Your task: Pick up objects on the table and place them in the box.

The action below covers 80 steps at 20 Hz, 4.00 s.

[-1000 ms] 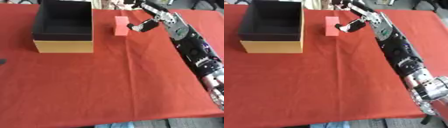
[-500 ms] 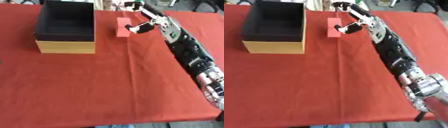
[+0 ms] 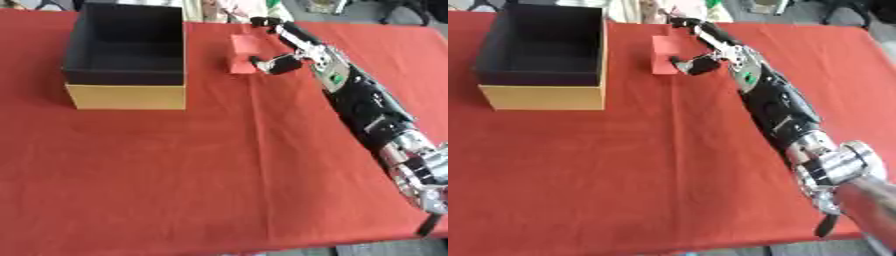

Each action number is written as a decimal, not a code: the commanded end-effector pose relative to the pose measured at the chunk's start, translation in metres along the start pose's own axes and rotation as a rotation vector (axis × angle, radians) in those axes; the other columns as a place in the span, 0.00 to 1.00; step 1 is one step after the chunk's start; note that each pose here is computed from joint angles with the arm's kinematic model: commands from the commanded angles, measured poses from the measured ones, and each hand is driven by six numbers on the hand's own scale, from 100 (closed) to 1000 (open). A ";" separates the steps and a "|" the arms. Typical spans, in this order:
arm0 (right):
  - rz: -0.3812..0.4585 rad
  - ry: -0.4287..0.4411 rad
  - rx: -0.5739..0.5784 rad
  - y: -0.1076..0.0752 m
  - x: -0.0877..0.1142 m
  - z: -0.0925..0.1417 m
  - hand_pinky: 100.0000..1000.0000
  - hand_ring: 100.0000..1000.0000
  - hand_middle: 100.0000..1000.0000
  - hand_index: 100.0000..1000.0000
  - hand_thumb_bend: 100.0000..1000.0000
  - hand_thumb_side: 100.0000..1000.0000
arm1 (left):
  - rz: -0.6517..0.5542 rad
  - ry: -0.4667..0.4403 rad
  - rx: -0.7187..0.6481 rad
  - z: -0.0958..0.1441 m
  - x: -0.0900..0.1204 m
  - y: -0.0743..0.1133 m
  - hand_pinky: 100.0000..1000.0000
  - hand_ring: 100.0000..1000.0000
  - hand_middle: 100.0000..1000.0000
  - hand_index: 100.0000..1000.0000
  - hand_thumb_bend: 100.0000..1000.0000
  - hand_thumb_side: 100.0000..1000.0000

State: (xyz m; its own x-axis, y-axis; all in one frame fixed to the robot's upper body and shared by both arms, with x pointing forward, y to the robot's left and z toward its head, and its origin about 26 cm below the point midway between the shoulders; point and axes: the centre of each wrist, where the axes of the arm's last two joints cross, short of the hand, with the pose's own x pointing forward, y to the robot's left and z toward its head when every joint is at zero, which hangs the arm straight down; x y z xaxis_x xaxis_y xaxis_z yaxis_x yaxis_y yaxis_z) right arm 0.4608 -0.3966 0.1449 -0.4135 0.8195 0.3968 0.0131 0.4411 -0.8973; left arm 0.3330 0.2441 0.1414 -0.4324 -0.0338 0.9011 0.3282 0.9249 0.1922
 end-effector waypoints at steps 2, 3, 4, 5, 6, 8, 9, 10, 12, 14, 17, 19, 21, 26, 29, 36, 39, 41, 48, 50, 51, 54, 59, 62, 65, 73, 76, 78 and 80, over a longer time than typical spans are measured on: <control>0.027 0.003 -0.017 -0.019 -0.002 0.001 0.89 1.00 0.84 1.00 0.14 0.13 | -0.015 -0.028 -0.016 -0.003 0.008 0.003 0.87 1.00 0.90 0.90 0.00 0.33; 0.021 0.003 -0.007 -0.017 -0.002 0.000 0.88 1.00 0.82 1.00 0.14 0.14 | -0.015 -0.028 -0.017 -0.003 0.008 0.003 0.87 1.00 0.90 0.90 0.00 0.33; 0.014 0.002 0.001 -0.015 -0.002 0.000 0.88 1.00 0.82 1.00 0.14 0.14 | -0.015 -0.029 -0.017 -0.003 0.008 0.003 0.87 1.00 0.90 0.90 0.00 0.33; 0.009 0.000 0.010 -0.014 -0.002 0.000 0.87 1.00 0.80 1.00 0.13 0.14 | -0.015 -0.029 -0.017 -0.003 0.008 0.003 0.87 1.00 0.90 0.90 0.00 0.33; 0.004 -0.004 0.018 -0.012 -0.001 -0.001 0.87 1.00 0.78 0.99 0.13 0.14 | -0.015 -0.029 -0.017 -0.003 0.008 0.003 0.87 1.00 0.90 0.90 0.00 0.33; -0.003 -0.014 0.026 -0.010 0.001 -0.003 0.86 1.00 0.76 0.97 0.12 0.13 | -0.015 -0.028 -0.017 -0.003 0.008 0.003 0.87 1.00 0.90 0.90 0.00 0.33; -0.005 -0.020 0.029 -0.010 0.002 -0.004 0.86 1.00 0.75 0.96 0.12 0.13 | -0.014 -0.029 -0.017 -0.003 0.008 0.003 0.87 1.00 0.90 0.90 0.00 0.33; -0.006 -0.025 0.031 -0.009 0.003 -0.005 0.86 1.00 0.73 0.94 0.11 0.13 | -0.014 -0.029 -0.018 -0.003 0.008 0.003 0.87 1.00 0.90 0.90 0.00 0.33; -0.008 -0.032 0.035 -0.008 0.005 -0.006 0.85 1.00 0.72 0.93 0.11 0.13 | -0.014 -0.028 -0.018 -0.003 0.008 0.003 0.87 1.00 0.90 0.90 0.00 0.33; -0.009 -0.038 0.033 -0.007 0.007 -0.008 0.84 0.98 0.65 0.87 0.09 0.09 | -0.014 -0.028 -0.018 -0.003 0.008 0.003 0.87 1.00 0.90 0.90 0.00 0.33; -0.008 -0.043 0.012 -0.007 0.009 -0.009 0.82 0.93 0.51 0.75 0.04 0.00 | -0.013 -0.027 -0.017 -0.002 0.007 0.003 0.87 1.00 0.90 0.90 0.00 0.33; -0.006 -0.048 -0.026 -0.008 0.011 -0.010 0.79 0.89 0.44 0.67 0.01 0.00 | -0.013 -0.026 -0.016 -0.002 0.007 0.003 0.87 1.00 0.90 0.90 0.00 0.33; -0.003 -0.052 -0.084 -0.010 0.012 -0.011 0.77 0.86 0.37 0.60 0.00 0.00 | -0.012 -0.026 -0.016 -0.002 0.007 0.003 0.87 1.00 0.90 0.90 0.00 0.33; -0.010 -0.065 -0.225 -0.015 0.018 -0.014 0.74 0.82 0.30 0.53 0.00 0.00 | -0.012 -0.021 -0.013 -0.001 0.007 0.003 0.87 1.00 0.90 0.90 0.00 0.34; -0.022 -0.087 -0.274 -0.022 0.024 -0.017 0.74 0.81 0.29 0.52 0.00 0.00 | -0.010 -0.017 -0.011 -0.001 0.006 0.003 0.87 1.00 0.90 0.90 0.00 0.34; -0.043 -0.224 -0.328 -0.049 0.056 -0.032 0.74 0.80 0.29 0.52 0.00 0.00 | -0.007 -0.011 -0.012 0.001 0.005 0.003 0.87 1.00 0.90 0.90 0.00 0.34; -0.052 -0.295 -0.318 -0.057 0.075 -0.040 0.75 0.80 0.29 0.52 0.00 0.00 | -0.005 -0.009 -0.017 0.001 0.004 0.002 0.87 1.00 0.90 0.90 0.00 0.34; -0.056 -0.329 -0.300 -0.060 0.085 -0.046 0.75 0.80 0.29 0.52 0.00 0.00 | -0.003 -0.008 -0.022 0.001 0.004 0.001 0.87 1.00 0.90 0.90 0.00 0.33; -0.065 -0.398 -0.207 -0.049 0.109 -0.065 0.76 0.80 0.30 0.53 0.00 0.00 | 0.010 -0.016 -0.055 -0.004 0.004 -0.004 0.87 1.00 0.90 0.90 0.00 0.34; -0.059 -0.401 -0.174 -0.043 0.111 -0.068 0.76 0.81 0.30 0.53 0.00 0.00 | 0.015 -0.021 -0.065 -0.005 0.005 -0.006 0.87 1.00 0.90 0.90 0.00 0.33; -0.056 -0.399 -0.157 -0.039 0.111 -0.069 0.76 0.81 0.31 0.54 0.00 0.00 | 0.017 -0.023 -0.068 -0.006 0.005 -0.007 0.87 1.00 0.90 0.90 0.00 0.33; -0.053 -0.376 -0.119 -0.029 0.108 -0.072 0.76 0.81 0.31 0.55 0.00 0.00 | 0.023 -0.031 -0.081 -0.009 0.007 -0.009 0.87 1.00 0.90 0.90 0.00 0.33; 0.012 -0.391 -0.082 -0.019 0.111 -0.075 0.78 0.81 0.35 0.61 0.00 0.00 | 0.027 -0.034 -0.087 -0.010 0.007 -0.010 0.87 1.00 0.90 0.90 0.00 0.33; 0.084 -0.415 -0.062 -0.018 0.117 -0.077 0.82 0.84 0.53 0.78 0.05 0.05 | 0.027 -0.033 -0.088 -0.010 0.007 -0.010 0.87 1.00 0.90 0.90 0.00 0.34; 0.146 -0.443 -0.042 -0.017 0.122 -0.078 0.85 0.90 0.74 0.92 0.11 0.17 | 0.028 -0.032 -0.088 -0.010 0.007 -0.011 0.87 1.00 0.90 0.90 0.00 0.34; 0.142 -0.452 -0.076 -0.017 0.124 -0.077 0.85 0.93 0.85 0.96 0.11 0.19 | 0.028 -0.029 -0.083 -0.009 0.007 -0.010 0.87 1.00 0.90 0.90 0.00 0.34; 0.120 -0.462 -0.110 -0.022 0.124 -0.074 0.84 0.93 0.84 0.96 0.09 0.16 | 0.027 -0.025 -0.075 -0.007 0.006 -0.009 0.87 1.00 0.90 0.90 0.00 0.34; 0.101 -0.464 -0.140 -0.026 0.125 -0.072 0.83 0.93 0.82 0.96 0.05 0.13 | 0.026 -0.019 -0.067 -0.005 0.005 -0.008 0.87 1.00 0.90 0.90 0.00 0.34; 0.075 -0.459 -0.185 -0.031 0.125 -0.068 0.82 0.92 0.76 0.95 0.01 0.09 | 0.024 -0.014 -0.060 -0.004 0.003 -0.007 0.87 1.00 0.90 0.90 0.00 0.35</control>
State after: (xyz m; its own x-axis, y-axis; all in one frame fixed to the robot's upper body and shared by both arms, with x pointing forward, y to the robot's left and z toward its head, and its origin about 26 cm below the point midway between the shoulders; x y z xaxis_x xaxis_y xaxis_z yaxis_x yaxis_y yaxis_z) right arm 0.4740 -0.2732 0.2130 -0.7594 0.6184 0.2022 0.1438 0.4626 -0.8748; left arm 0.3327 0.2335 0.1386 -0.4157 0.0014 0.9095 0.4031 0.8967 0.1829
